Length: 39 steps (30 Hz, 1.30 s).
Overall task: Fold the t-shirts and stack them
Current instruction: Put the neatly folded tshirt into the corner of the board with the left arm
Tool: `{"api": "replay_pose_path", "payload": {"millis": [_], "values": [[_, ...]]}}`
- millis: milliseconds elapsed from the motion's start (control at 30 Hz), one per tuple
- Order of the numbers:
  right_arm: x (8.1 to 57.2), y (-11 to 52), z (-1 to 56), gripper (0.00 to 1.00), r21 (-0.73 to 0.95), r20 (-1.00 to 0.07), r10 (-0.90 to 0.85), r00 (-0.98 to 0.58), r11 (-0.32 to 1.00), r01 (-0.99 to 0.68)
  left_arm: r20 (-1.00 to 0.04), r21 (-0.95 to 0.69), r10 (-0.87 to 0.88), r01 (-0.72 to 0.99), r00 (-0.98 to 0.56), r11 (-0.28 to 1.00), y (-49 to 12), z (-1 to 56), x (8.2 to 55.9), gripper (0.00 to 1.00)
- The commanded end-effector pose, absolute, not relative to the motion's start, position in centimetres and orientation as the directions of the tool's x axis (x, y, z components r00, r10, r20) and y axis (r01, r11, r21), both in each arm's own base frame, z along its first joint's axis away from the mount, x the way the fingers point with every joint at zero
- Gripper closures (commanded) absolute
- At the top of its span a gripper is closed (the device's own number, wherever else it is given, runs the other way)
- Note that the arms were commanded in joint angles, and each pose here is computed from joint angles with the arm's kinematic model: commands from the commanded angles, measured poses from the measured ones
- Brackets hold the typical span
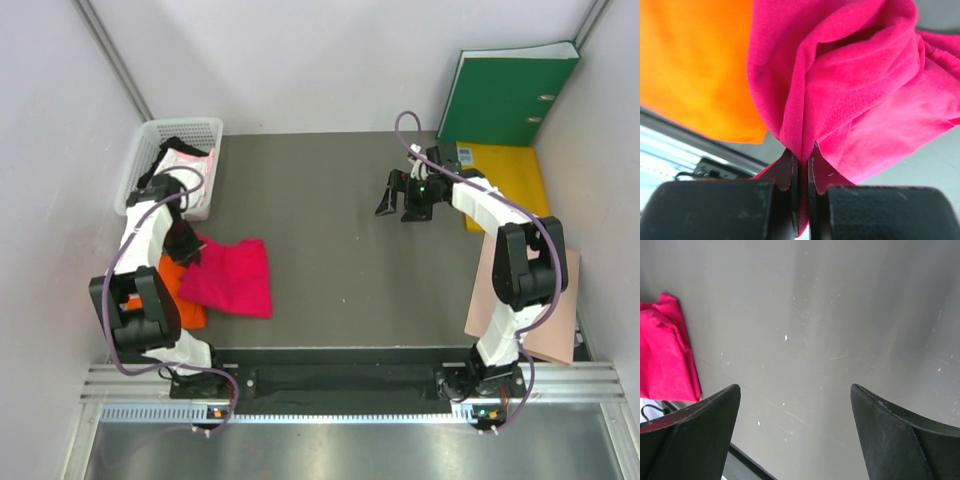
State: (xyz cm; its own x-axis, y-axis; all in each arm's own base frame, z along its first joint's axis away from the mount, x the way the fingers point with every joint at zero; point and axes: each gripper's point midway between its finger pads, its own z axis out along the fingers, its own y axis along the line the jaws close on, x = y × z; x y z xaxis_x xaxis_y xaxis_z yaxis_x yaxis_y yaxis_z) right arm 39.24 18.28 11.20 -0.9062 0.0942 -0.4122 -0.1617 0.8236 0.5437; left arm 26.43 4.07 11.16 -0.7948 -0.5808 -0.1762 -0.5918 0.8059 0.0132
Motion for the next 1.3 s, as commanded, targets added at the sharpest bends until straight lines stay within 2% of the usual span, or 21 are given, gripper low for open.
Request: {"api": "replay_pose_path", "payload": {"millis": [0, 233, 567, 800, 833, 967, 1267], "values": [[40.1, 18.8, 12.2, 0.09, 0.562, -0.434, 0.081, -0.897, 0.802, -0.200, -0.179, 0.074, -0.607, -0.626, -0.774, 0.776, 7.2, 11.8, 23.5, 1.00], [39.8, 18.8, 11.7, 0.10, 0.570, -0.417, 0.082, -0.905, 0.799, -0.191, -0.211, 0.056, -0.658, -0.681, -0.723, 0.730, 10.5, 12.2, 22.7, 1.00], [39.5, 19.1, 11.3, 0.10, 0.572, -0.406, 0.076, -0.911, 0.798, -0.188, -0.352, -0.021, -0.734, -0.780, -0.580, 0.626, 14.8, 15.7, 23.6, 1.00], [39.5, 19.4, 10.8, 0.10, 0.574, -0.394, 0.069, -0.916, 0.797, -0.187, -0.366, -0.089, -0.768, -0.801, -0.526, 0.591, 15.4, 16.9, 23.9, 1.00], [39.4, 19.5, 10.7, 0.10, 0.576, -0.389, 0.065, -0.919, 0.796, -0.187, -0.365, -0.104, -0.767, -0.795, -0.529, 0.598, 15.0, 16.6, 23.9, 1.00], [39.6, 19.7, 10.7, 0.10, 0.576, -0.389, 0.062, -0.919, 0.795, -0.190, -0.348, -0.354, -0.767, -0.682, -0.539, 0.640, 10.7, 17.2, 25.8, 1.00], [39.1, 20.7, 9.4, 0.10, 0.581, -0.353, 0.032, -0.935, 0.791, -0.192, -0.444, -0.444, -0.722, -0.570, -0.530, 0.691, 9.9, 20.3, 27.5, 1.00]]}}
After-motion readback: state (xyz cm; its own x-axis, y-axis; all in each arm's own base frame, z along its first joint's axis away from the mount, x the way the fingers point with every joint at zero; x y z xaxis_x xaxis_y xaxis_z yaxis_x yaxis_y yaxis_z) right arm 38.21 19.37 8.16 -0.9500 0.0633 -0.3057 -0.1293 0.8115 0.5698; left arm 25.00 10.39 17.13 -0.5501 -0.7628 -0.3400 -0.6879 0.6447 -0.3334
